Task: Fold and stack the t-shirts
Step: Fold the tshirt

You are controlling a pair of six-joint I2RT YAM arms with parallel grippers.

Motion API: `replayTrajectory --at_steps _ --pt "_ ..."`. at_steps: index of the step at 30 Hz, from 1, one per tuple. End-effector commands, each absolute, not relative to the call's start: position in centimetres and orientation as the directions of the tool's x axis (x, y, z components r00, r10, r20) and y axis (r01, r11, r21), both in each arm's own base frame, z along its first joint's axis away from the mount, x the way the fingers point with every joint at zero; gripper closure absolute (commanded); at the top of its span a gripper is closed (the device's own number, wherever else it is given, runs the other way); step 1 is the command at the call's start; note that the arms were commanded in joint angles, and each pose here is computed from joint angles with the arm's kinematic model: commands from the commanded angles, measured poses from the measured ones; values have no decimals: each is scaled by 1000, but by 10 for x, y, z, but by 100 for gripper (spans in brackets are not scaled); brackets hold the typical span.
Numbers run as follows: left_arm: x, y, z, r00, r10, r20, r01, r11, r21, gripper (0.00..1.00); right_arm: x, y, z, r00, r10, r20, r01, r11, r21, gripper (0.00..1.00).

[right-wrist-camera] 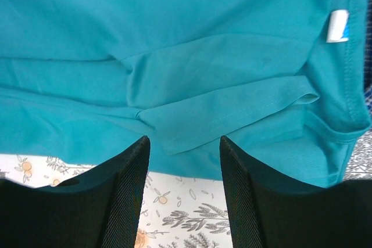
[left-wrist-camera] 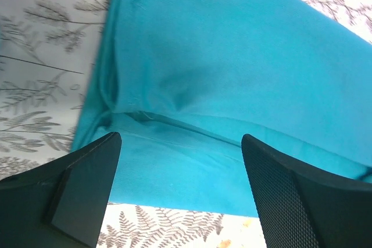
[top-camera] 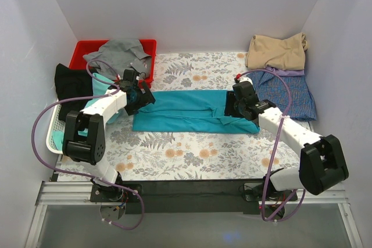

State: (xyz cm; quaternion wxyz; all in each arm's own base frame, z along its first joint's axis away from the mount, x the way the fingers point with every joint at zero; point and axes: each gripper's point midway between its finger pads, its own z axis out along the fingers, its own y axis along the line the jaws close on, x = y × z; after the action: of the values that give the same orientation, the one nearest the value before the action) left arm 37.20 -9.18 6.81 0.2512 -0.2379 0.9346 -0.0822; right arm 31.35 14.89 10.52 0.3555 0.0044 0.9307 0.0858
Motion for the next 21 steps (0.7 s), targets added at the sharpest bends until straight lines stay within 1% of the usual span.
replayTrajectory --at_steps 1,6,15,18,21 --pt "373 -111 84 -773 -482 -412 -334 862 -381 16 301 162 98 -790 73 -609 -72 975 210 43" --pt "371 -115 74 -793 -475 -382 -334 863 -380 15 285 171 80 -840 56 -539 -73 974 216 44" --pt "370 -116 65 -807 -468 -360 -335 866 -372 14 264 183 60 -880 44 -473 -76 970 231 44" --pt "369 -116 62 -812 -467 -352 -339 866 -367 14 264 182 50 -889 34 -456 -68 976 206 44" --pt "370 -116 61 -811 -466 -354 -340 868 -363 14 272 180 46 -876 23 -481 -70 982 173 44"
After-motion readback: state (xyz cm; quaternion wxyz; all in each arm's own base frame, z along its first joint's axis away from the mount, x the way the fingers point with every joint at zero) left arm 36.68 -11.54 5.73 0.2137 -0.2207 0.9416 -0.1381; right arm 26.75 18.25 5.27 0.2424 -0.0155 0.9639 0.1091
